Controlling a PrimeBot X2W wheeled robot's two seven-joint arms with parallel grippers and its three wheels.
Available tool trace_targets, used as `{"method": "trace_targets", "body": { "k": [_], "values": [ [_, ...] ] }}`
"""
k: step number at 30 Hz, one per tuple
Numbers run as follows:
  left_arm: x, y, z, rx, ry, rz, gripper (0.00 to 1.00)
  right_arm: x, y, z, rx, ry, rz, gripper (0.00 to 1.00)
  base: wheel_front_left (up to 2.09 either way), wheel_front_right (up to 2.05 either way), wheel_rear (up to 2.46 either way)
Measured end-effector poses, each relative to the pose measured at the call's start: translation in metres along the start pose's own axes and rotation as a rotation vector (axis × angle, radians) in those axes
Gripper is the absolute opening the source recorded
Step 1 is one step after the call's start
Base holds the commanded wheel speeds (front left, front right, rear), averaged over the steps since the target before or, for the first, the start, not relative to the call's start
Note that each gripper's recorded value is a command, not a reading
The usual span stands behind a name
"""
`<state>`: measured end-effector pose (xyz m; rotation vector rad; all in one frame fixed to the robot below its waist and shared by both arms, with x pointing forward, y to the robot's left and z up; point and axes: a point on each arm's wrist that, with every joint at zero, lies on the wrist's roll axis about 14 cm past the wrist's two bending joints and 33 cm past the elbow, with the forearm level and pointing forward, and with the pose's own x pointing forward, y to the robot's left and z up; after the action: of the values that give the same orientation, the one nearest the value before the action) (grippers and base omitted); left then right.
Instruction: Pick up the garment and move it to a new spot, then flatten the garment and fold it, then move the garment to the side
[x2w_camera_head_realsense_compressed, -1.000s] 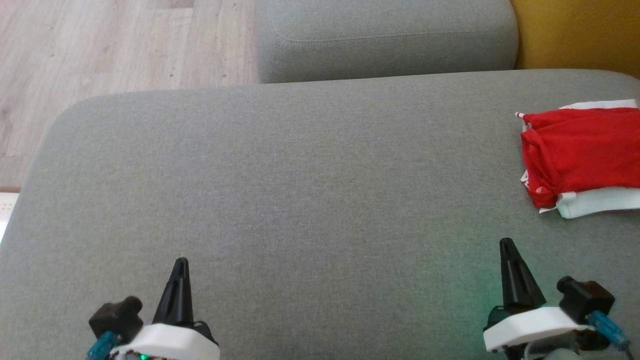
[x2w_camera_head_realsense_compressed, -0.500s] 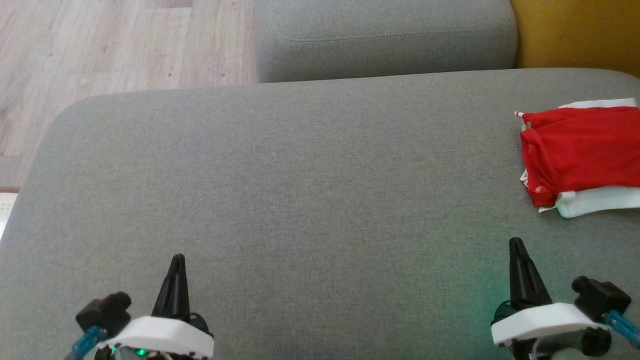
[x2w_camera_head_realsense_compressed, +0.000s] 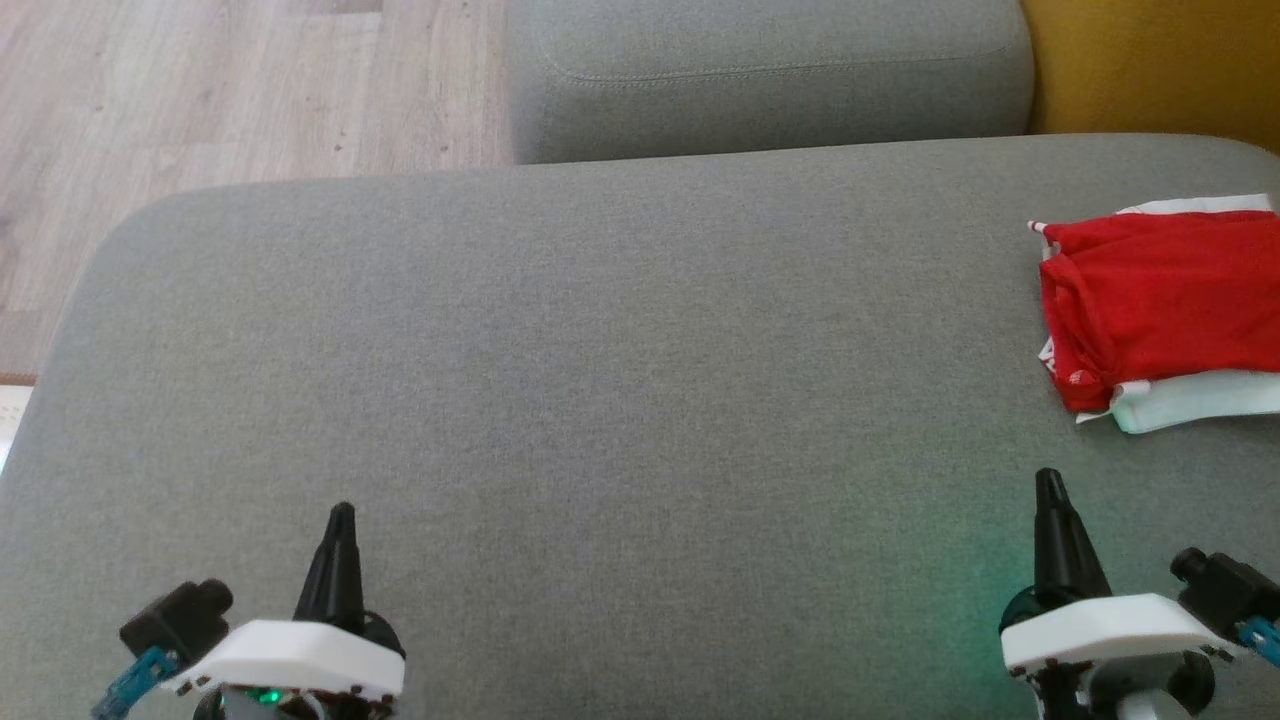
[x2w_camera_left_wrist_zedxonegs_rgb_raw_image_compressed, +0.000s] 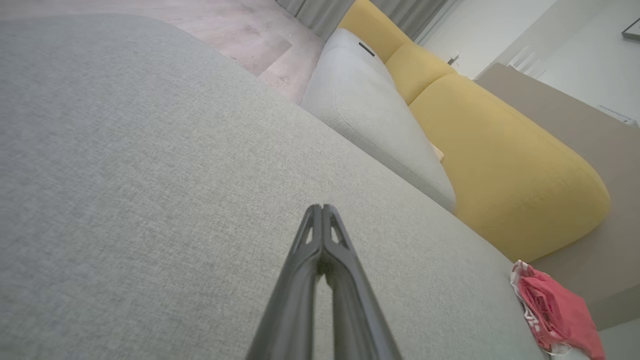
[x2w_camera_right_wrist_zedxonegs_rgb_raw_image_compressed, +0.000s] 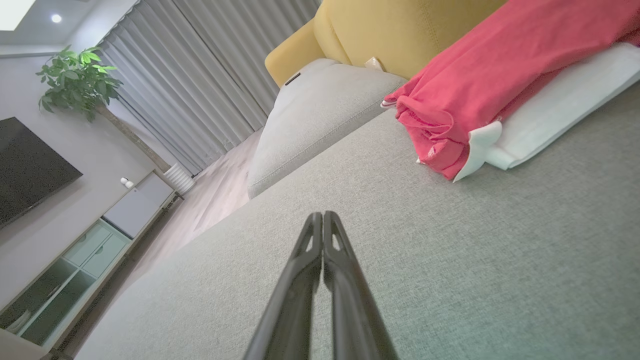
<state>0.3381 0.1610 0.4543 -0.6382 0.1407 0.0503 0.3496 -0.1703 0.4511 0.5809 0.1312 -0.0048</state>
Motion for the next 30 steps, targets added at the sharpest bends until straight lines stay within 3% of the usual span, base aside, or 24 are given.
{"method": "trace_targets", "body": {
  "k": [30],
  "values": [
    [0.008, 0.009, 0.005, -0.309, 0.026, 0.027, 0.0, 0.005, -0.011, 0.01, 0.329, -0.012, -0.05, 0.0, 0.0, 0.0, 0.0]
  ]
}}
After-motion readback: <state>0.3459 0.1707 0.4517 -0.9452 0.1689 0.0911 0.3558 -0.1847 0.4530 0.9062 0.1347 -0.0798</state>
